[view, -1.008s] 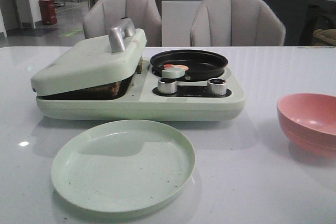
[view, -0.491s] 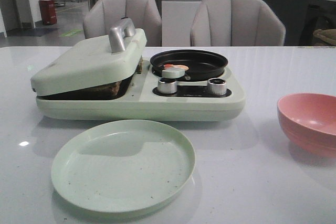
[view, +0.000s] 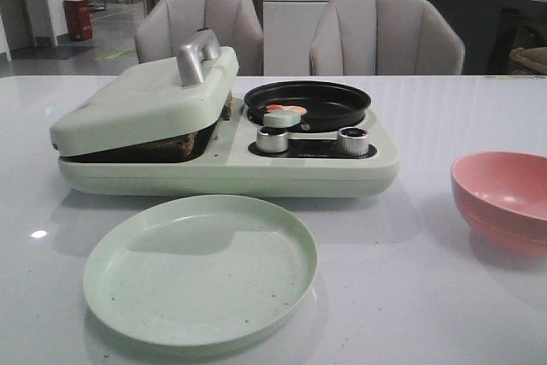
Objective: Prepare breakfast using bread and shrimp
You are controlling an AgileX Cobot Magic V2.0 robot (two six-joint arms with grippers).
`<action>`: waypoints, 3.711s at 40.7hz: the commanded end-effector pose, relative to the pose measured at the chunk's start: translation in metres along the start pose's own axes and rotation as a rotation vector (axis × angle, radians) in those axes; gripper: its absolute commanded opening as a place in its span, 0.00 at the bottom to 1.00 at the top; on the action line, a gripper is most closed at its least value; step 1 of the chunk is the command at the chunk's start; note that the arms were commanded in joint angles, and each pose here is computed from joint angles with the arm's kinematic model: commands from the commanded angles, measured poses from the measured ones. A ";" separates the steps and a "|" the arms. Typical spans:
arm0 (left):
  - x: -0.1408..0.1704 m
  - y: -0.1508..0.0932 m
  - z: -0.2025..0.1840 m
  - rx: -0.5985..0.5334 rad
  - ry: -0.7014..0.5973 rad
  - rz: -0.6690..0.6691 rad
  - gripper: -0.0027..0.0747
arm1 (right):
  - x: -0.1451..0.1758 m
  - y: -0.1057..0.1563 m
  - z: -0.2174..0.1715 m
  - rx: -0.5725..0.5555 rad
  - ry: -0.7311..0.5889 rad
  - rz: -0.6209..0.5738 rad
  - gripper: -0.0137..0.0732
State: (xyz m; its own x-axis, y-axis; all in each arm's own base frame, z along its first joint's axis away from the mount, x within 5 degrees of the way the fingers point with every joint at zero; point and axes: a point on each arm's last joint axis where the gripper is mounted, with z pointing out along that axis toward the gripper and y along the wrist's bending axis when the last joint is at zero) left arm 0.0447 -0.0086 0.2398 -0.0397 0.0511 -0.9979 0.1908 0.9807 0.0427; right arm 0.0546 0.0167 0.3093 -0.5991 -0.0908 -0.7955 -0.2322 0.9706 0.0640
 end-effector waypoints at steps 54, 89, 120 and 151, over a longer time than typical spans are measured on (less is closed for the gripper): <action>0.033 0.005 0.011 -0.112 -0.151 -0.054 0.16 | -0.013 0.001 -0.005 -0.002 -0.090 0.001 0.20; 0.033 0.005 0.011 -0.113 -0.151 -0.054 0.16 | 0.021 -0.012 0.000 0.169 -0.511 0.029 0.20; 0.034 0.005 0.012 -0.113 -0.150 -0.054 0.16 | 0.081 -0.020 0.056 0.195 -0.746 0.009 0.20; 0.034 0.005 0.012 -0.113 -0.150 -0.054 0.16 | 0.080 -0.022 0.055 0.232 -0.756 0.020 0.20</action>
State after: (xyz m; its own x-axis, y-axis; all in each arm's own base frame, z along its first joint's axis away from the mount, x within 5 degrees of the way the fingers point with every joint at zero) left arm 0.0559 -0.0049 0.2069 0.0260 -0.0027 -0.9997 0.0849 0.9964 -0.0005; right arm 0.0568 0.0009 0.1951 -0.0320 0.0285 -0.9991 -0.0140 0.9995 0.0290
